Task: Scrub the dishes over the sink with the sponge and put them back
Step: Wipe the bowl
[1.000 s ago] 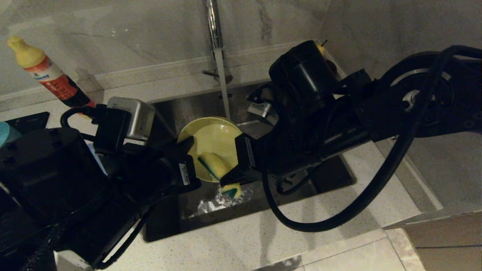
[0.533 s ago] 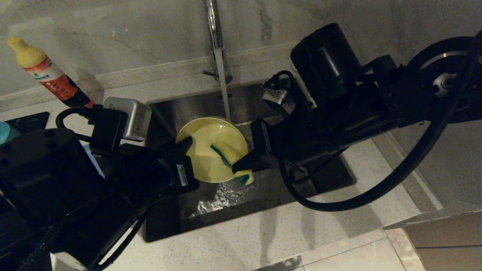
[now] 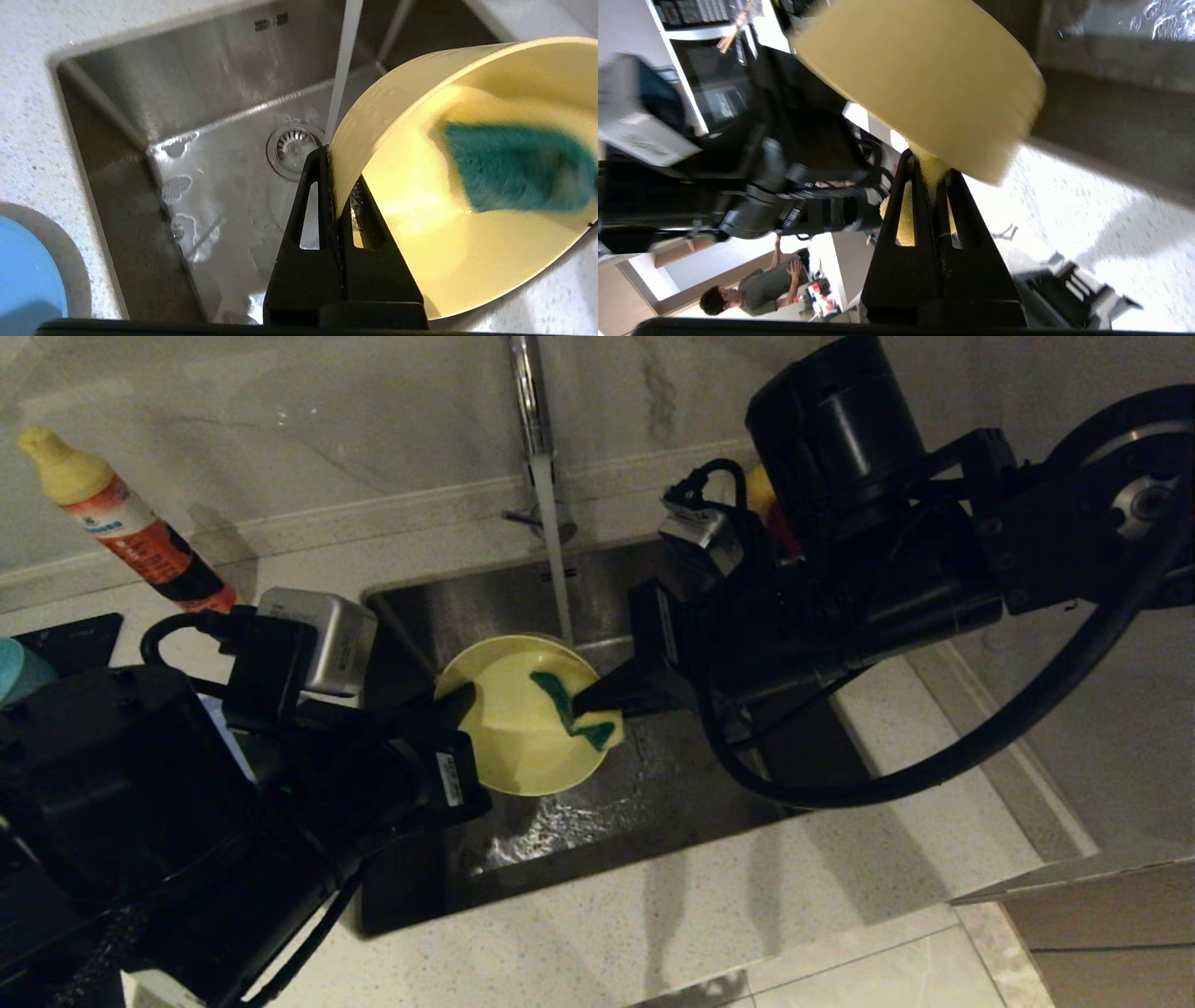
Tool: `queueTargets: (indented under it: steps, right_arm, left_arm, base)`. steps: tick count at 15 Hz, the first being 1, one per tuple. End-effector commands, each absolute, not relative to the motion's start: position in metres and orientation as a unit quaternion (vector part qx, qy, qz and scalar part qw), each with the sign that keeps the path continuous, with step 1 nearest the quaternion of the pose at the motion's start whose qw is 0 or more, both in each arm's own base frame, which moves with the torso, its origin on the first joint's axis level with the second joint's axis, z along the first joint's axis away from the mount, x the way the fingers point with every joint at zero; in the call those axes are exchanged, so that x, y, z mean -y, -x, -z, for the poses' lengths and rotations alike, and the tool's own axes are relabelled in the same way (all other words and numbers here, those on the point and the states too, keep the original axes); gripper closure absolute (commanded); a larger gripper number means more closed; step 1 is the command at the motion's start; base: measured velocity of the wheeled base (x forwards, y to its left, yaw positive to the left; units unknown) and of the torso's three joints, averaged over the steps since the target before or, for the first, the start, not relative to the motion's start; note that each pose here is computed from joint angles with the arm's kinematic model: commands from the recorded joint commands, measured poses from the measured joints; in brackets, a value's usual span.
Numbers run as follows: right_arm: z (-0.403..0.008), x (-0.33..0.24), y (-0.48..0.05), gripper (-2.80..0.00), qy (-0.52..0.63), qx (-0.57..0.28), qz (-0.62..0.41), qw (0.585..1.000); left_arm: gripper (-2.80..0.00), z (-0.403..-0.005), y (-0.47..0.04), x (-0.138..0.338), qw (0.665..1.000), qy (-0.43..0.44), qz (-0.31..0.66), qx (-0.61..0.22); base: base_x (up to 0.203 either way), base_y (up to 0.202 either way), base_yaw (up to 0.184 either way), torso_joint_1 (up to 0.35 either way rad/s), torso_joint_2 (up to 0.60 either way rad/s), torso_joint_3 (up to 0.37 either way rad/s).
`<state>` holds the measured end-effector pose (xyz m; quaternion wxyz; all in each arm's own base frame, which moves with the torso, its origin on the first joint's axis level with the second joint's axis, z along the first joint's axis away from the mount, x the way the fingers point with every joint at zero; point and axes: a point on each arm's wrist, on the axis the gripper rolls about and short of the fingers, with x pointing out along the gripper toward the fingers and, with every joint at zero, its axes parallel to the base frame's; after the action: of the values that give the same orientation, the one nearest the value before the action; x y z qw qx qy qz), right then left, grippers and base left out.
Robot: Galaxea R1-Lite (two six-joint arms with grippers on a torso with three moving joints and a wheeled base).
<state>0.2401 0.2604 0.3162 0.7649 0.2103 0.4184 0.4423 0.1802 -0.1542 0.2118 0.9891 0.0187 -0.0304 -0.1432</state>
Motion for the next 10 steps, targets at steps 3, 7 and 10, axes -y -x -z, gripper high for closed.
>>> queueTargets:
  steps: [3, 7, 10]
  right_arm:
    - [-0.319, -0.262, -0.238, 0.0, -0.212, -0.414, -0.449, 0.763]
    - [-0.326, -0.258, -0.233, 0.0, -0.214, -0.406, -0.454, 0.764]
    - [-0.338, -0.247, -0.223, 0.0, -0.218, -0.394, -0.46, 0.765]
  left_arm:
    - [0.0, -0.202, -0.18, 0.155, 0.989, -0.031, 0.146, 0.015]
    - [0.0, -0.194, -0.179, 0.153, 0.988, -0.039, 0.147, 0.004]
    - [0.0, -0.197, -0.179, 0.154, 0.989, -0.032, 0.147, 0.008]
  base:
    - [0.0, 0.0, 0.0, 0.0, 0.0, 0.0]
    - [0.0, 0.0, 0.0, 0.0, 0.0, 0.0]
    - [0.0, 0.0, 0.0, 0.0, 0.0, 0.0]
